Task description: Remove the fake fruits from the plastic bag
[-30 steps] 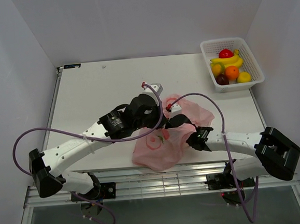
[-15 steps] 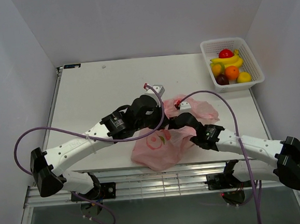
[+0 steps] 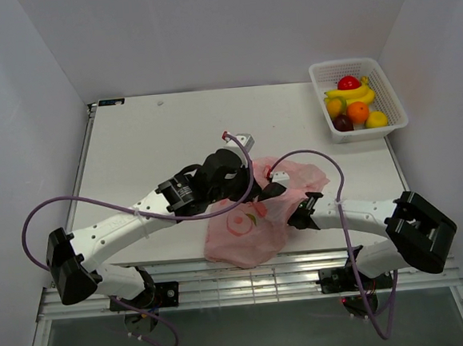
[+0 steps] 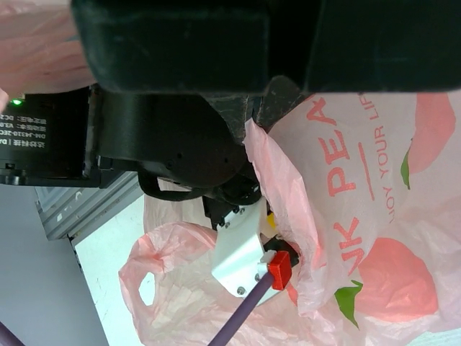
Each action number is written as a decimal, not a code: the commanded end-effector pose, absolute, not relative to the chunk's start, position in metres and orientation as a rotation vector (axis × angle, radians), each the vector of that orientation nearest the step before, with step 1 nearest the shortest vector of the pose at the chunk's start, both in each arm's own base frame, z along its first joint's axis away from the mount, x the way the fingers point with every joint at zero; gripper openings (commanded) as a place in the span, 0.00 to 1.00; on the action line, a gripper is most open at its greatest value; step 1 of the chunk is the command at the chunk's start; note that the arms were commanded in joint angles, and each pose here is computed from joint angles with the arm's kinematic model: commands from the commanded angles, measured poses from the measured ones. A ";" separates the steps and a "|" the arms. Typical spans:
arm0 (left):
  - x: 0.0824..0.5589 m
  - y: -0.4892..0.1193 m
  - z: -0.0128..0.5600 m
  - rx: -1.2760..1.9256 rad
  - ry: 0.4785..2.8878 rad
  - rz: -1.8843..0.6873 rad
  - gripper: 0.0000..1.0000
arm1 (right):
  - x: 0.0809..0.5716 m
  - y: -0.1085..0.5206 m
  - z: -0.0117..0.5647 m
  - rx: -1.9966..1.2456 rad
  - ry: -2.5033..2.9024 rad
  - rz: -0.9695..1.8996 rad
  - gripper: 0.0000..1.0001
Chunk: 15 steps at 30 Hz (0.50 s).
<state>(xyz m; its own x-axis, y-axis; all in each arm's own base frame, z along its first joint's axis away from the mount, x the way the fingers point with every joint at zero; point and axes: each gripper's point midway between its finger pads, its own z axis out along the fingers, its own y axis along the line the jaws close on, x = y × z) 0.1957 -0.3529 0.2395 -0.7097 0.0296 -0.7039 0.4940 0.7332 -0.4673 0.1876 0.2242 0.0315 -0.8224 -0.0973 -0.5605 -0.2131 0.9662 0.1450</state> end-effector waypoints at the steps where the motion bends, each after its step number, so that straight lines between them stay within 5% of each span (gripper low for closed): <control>1: 0.186 -0.353 0.260 0.401 2.187 -0.944 0.00 | 0.198 0.227 0.025 -0.161 2.503 0.253 0.93; 3: 0.186 -0.352 0.261 0.397 2.184 -0.949 0.00 | 0.201 0.228 0.022 -0.161 2.483 0.257 0.92; 5: 0.185 -0.350 0.259 0.390 2.184 -0.947 0.00 | 0.203 0.228 0.024 -0.175 2.464 0.258 0.68; 6: 0.186 -0.349 0.260 0.385 2.181 -0.946 0.00 | 0.205 0.230 0.029 -0.183 2.447 0.272 0.48; 7: 0.186 -0.348 0.258 0.384 2.184 -0.940 0.00 | 0.208 0.235 0.041 -0.196 2.410 0.314 0.43; 15: 0.205 -0.333 0.259 0.272 2.154 -0.823 0.00 | 0.203 0.258 0.163 -0.435 2.108 0.613 0.36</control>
<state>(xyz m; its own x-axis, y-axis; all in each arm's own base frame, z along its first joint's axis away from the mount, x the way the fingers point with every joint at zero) 0.1970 -0.3441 0.2395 -0.7005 -0.0011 -0.7136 0.4740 0.7468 -0.4665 0.2026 0.2426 0.1000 -0.6712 -0.0903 -0.7358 -0.3753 0.8974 0.2322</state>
